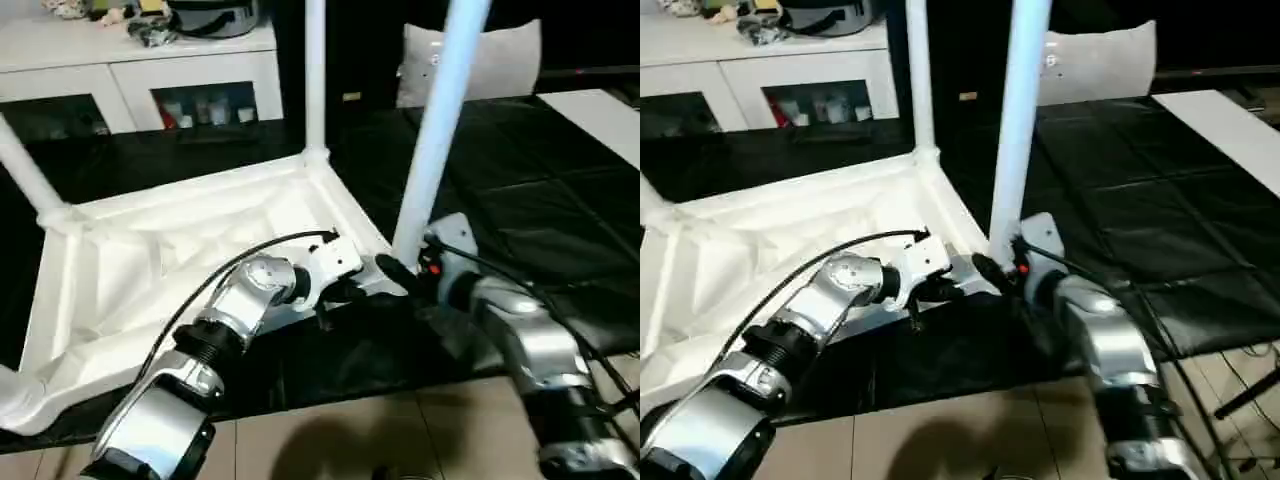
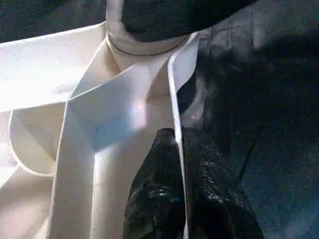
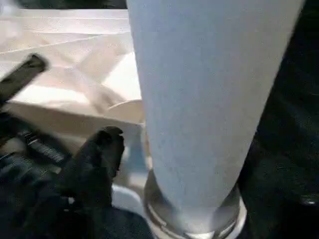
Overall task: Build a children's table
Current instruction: Rotate leg to tighten
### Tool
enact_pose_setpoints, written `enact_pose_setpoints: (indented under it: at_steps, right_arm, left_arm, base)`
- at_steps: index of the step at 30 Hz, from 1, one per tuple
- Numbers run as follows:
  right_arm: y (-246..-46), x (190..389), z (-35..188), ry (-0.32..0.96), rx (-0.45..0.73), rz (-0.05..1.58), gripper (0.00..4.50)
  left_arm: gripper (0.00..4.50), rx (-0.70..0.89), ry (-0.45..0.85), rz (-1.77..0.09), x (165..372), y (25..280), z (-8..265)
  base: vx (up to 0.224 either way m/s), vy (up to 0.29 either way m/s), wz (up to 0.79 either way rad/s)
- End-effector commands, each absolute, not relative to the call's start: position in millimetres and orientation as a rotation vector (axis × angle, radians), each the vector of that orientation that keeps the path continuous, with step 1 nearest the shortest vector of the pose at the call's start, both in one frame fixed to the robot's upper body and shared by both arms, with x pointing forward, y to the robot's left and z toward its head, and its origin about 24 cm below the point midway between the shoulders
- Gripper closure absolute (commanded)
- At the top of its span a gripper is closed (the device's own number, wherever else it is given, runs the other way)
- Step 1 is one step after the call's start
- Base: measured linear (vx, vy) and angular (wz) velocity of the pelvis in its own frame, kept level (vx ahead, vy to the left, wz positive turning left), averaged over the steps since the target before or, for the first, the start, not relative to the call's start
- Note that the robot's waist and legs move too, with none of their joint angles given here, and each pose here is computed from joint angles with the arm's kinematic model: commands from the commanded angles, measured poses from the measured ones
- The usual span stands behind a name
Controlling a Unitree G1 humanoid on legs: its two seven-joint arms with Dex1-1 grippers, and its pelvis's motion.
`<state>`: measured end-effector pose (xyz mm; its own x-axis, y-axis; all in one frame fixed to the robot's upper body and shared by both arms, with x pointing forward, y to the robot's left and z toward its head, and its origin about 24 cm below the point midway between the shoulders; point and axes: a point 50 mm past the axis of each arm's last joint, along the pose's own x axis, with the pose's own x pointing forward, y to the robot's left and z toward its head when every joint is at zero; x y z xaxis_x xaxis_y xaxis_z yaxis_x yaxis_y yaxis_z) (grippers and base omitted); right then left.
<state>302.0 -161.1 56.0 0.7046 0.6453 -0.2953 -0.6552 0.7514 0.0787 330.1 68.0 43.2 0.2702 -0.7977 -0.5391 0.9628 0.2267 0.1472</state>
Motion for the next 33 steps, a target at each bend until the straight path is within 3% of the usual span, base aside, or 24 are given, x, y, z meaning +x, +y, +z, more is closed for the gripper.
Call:
enact_pose_setpoints:
  at_steps: [1,5,9,13,20,33]
  right_arm:
    - [-159.2,293.8,62,0.306,-0.024,0.866,0.52]
    - [-172.5,281.6,68,0.339,-0.103,1.029,0.22]
    - [-181.9,275.8,69,0.384,-0.208,1.136,0.22]
    - [-181.2,267.8,73,0.408,-0.198,1.280,0.22]
    - [-176.0,259.3,74,0.467,-0.154,1.435,0.85]
    - [-167.4,252.2,67,0.509,-0.100,1.516,1.88]
  left_arm:
    - [4.50,0.574,0.387,-1.339,326,74,42]
    - [4.50,0.619,0.359,-1.491,319,83,44]
    - [4.50,0.654,0.360,-1.625,311,90,46]
    - [4.50,0.686,0.369,-1.747,303,94,47]
    - [4.50,0.725,0.367,-1.861,295,95,47]
    - [4.50,0.732,0.355,-1.913,291,93,48]
  base:
    - [0.000,0.000,0.00]
    - [0.026,-0.018,0.02]
    - [0.000,0.000,0.00]
    - [0.000,0.000,0.00]
    - [0.000,0.000,0.00]
    - [0.000,0.000,0.00]
